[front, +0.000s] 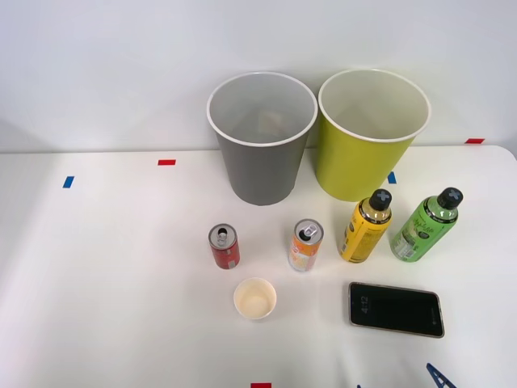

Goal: Put cans in the gray bin, plastic bottles in the light green bin

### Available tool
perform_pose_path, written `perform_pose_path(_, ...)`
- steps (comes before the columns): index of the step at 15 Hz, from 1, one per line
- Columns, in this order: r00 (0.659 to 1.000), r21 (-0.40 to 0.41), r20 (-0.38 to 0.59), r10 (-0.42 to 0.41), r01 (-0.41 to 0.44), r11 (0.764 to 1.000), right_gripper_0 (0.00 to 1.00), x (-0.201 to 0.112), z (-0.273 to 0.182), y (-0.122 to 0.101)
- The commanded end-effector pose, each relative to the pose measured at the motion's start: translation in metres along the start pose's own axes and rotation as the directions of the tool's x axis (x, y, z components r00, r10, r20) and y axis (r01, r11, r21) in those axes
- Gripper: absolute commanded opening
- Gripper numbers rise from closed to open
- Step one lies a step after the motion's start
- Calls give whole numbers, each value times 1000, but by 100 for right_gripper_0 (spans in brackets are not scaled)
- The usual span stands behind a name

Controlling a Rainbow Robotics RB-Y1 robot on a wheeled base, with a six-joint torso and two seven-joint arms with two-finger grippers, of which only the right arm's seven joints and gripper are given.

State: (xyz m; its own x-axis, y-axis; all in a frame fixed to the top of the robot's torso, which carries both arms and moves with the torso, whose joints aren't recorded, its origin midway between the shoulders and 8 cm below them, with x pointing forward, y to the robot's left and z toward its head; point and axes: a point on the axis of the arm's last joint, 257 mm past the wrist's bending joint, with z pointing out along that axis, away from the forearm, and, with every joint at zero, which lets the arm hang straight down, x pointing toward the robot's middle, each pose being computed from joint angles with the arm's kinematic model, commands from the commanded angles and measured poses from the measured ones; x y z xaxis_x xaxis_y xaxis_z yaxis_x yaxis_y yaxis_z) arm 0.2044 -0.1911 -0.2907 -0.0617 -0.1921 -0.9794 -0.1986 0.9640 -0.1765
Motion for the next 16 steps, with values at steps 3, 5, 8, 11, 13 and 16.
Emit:
perform_pose_path(3,1000,0,0,0,0,1000,100,0,0,0)
perform_pose_path(5,1000,0,0,0,0,1000,100,0,0,0)
perform_pose_path(8,1000,21,8,-7,6,1000,100,3,-2,-4)
perform_pose_path(11,998,65,58,-11,8,998,100,-19,8,-26)
perform_pose_path(13,996,94,87,14,-22,995,100,-25,19,-34)
perform_pose_path(16,983,150,142,114,-135,979,100,-36,34,-49)
